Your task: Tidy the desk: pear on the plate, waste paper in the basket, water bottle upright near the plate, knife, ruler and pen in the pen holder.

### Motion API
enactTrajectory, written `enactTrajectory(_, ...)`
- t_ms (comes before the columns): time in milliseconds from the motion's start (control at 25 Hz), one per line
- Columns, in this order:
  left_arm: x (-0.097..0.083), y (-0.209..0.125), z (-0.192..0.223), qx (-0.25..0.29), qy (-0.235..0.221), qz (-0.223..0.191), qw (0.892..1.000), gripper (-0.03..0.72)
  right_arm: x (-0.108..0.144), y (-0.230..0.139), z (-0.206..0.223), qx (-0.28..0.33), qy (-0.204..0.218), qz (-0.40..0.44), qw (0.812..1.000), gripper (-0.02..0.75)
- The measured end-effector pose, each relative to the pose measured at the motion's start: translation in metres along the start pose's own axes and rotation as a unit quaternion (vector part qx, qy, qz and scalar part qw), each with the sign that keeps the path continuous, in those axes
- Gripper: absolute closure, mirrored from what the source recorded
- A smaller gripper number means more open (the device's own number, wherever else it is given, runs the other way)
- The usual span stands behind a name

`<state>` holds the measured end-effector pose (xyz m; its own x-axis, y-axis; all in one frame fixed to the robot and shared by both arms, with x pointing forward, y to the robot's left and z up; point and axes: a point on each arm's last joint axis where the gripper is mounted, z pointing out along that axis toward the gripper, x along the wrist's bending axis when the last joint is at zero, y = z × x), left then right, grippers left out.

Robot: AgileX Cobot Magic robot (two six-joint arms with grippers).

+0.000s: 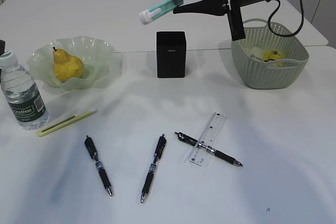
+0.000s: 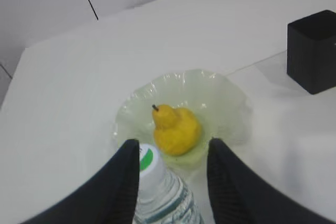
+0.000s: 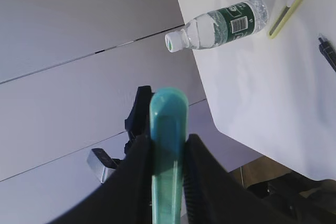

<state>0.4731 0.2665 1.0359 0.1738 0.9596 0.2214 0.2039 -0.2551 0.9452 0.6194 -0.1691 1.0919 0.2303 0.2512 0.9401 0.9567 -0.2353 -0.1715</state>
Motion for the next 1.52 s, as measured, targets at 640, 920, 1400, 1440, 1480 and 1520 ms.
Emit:
enactTrajectory(640, -0.04, -0.002, 0.005, -0.188, -0.165, 0.1, 0.963, 0.389, 0.0, 0.0, 0.0, -0.001, 0.0, -0.001, 1.0, 0.573)
enactTrajectory(920, -0.056, -0.015, 0.02, -0.221, -0.246, -0.004, 0.944, 0.389, 0.004, 0.0, 0.0, 0.0, 0.024, 0.008, 1.0, 0.572)
enactTrajectory(1400, -0.076, -0.023, 0.024, -0.203, -0.284, -0.016, 0.937, 0.389, 0.011, 0.0, -0.001, 0.001, 0.059, 0.022, 0.998, 0.573)
enactTrajectory(1440, -0.08, -0.022, 0.023, -0.204, -0.287, -0.02, 0.936, 0.389, 0.011, 0.0, -0.001, 0.001, 0.061, 0.021, 0.998, 0.573)
enactTrajectory(1480, -0.083, -0.019, 0.023, -0.207, -0.289, -0.024, 0.934, 0.389, 0.012, 0.0, -0.001, 0.001, 0.065, 0.022, 0.998, 0.572)
enactTrajectory(1520, -0.086, -0.016, 0.023, -0.213, -0.292, -0.026, 0.932, 0.389, 0.013, 0.0, -0.001, 0.001, 0.071, 0.023, 0.997, 0.572)
